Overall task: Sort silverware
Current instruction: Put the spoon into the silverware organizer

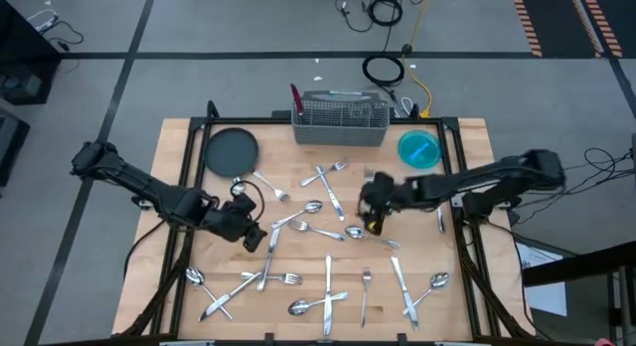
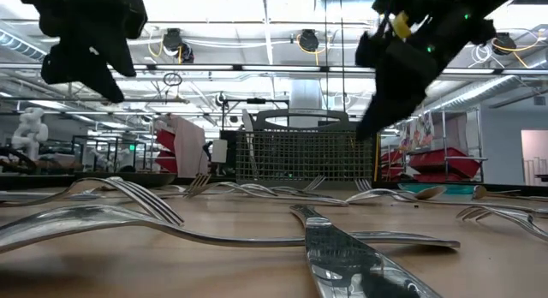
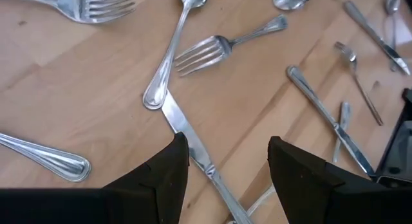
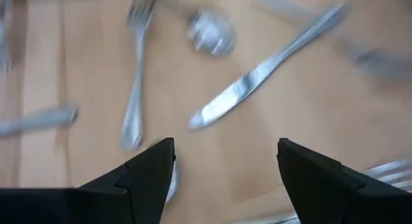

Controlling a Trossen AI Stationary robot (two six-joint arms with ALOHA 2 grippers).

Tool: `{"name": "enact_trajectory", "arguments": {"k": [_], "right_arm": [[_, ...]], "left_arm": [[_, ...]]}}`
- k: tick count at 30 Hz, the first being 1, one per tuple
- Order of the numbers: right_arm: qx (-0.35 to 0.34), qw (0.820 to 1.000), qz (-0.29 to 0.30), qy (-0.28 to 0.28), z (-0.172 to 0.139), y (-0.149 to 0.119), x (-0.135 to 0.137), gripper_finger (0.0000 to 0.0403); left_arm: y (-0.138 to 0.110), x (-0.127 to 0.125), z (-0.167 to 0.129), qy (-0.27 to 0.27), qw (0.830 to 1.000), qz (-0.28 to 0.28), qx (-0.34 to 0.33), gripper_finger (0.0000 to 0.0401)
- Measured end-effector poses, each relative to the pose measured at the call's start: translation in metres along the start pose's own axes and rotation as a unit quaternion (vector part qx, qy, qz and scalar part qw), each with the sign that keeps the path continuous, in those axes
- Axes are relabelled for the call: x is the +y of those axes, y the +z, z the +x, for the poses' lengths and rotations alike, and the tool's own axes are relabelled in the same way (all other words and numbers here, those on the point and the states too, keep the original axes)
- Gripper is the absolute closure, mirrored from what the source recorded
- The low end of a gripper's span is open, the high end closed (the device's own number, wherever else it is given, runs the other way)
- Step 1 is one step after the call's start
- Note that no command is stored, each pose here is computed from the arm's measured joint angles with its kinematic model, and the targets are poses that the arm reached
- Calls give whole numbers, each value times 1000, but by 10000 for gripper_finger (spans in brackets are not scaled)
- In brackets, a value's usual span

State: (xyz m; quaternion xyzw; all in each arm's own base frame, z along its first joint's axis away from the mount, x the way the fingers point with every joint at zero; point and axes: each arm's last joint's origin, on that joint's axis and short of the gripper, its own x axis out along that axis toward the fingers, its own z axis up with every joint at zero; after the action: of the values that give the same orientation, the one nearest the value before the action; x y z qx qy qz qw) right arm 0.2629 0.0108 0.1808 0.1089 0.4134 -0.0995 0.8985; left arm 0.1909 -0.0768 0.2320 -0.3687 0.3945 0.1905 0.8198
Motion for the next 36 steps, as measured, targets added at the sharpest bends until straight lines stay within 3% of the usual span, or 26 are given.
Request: {"name": "enact_trajectory", "arguments": {"k": [6,14,22,25,28,33,36], "right_arm": [[98,995,-4,8,13,-28,23,140],[77,996,-13,-33,11,-39,43,140],[98,994,-22,-32,44,-53,52,140],[110,993,4,-50,52,-58,51,146],[129,988,30,-77,54,-63,49,191],[134,986,47,-93,52,-66,47,361],[128,985,76,-89,52,-65,47,388]], "left_arm": [[-1,5,-11,2,1000,12,1,189],[0,10,-13,22,999,34,-7,189],[0,10,-13,24,999,35,-8,189],[0,11,-13,24,999,35,-9,189],[0,11,-13,27,999,36,-11,189],[-1,13,-13,38,998,39,-11,189],[-2,15,-14,49,998,43,-8,189]]}}
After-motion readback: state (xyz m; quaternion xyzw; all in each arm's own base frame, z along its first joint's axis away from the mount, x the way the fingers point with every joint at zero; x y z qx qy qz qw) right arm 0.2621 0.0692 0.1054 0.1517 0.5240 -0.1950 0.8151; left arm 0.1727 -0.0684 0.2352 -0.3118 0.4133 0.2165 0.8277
